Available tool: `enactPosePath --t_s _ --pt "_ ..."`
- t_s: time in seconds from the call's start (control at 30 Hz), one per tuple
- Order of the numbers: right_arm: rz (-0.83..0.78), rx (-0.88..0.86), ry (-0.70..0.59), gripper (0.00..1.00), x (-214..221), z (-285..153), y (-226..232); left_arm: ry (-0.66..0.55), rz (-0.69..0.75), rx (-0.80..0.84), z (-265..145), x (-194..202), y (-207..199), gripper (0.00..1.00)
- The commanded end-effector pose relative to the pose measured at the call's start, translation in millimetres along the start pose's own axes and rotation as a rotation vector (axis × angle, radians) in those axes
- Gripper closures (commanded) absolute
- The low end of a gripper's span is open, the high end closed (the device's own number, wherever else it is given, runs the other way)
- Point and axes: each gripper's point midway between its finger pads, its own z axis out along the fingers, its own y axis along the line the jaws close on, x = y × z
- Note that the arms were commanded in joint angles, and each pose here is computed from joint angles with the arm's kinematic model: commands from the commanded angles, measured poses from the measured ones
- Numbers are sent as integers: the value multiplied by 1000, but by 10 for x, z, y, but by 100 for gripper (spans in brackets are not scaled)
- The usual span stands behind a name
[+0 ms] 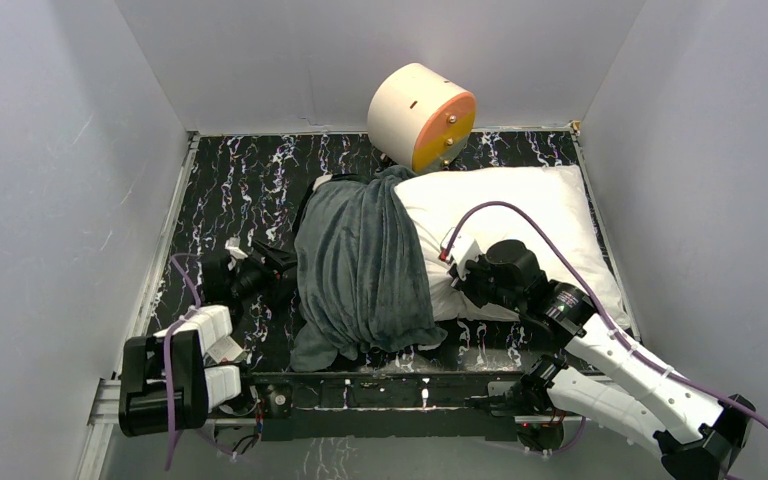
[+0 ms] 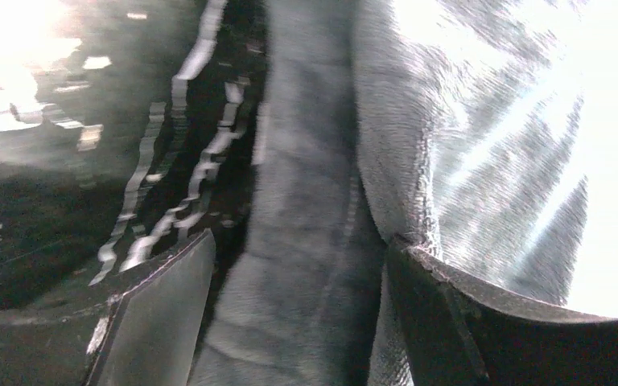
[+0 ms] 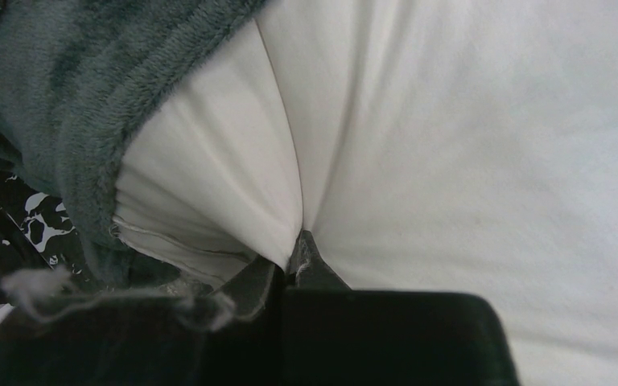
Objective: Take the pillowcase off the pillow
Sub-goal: Remove the pillow from the pillowcase.
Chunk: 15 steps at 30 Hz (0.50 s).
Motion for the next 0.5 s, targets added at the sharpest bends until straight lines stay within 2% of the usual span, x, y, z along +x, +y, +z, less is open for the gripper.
enactPosePath --t_s 0.0,0.07,0.13,0.2,0.27,0.3,0.47 --pt "43 -38 -25 100 -107 34 66 127 147 270 -24 228 -621 25" --pt "47 -40 -17 100 -100 58 70 161 185 280 23 300 -685 33" --pt "48 -43 -7 100 -91 78 72 193 198 279 64 382 -703 46" --pt "53 -45 4 100 -83 93 74 176 190 272 68 373 -691 65" --pt "62 -34 17 100 -70 104 57 127 193 219 82 301 -631 91" --pt "68 -24 24 100 -58 109 42 99 210 181 85 253 -598 100" --pt "123 100 26 100 -45 110 -151 -104 321 -209 -129 -156 -252 100"
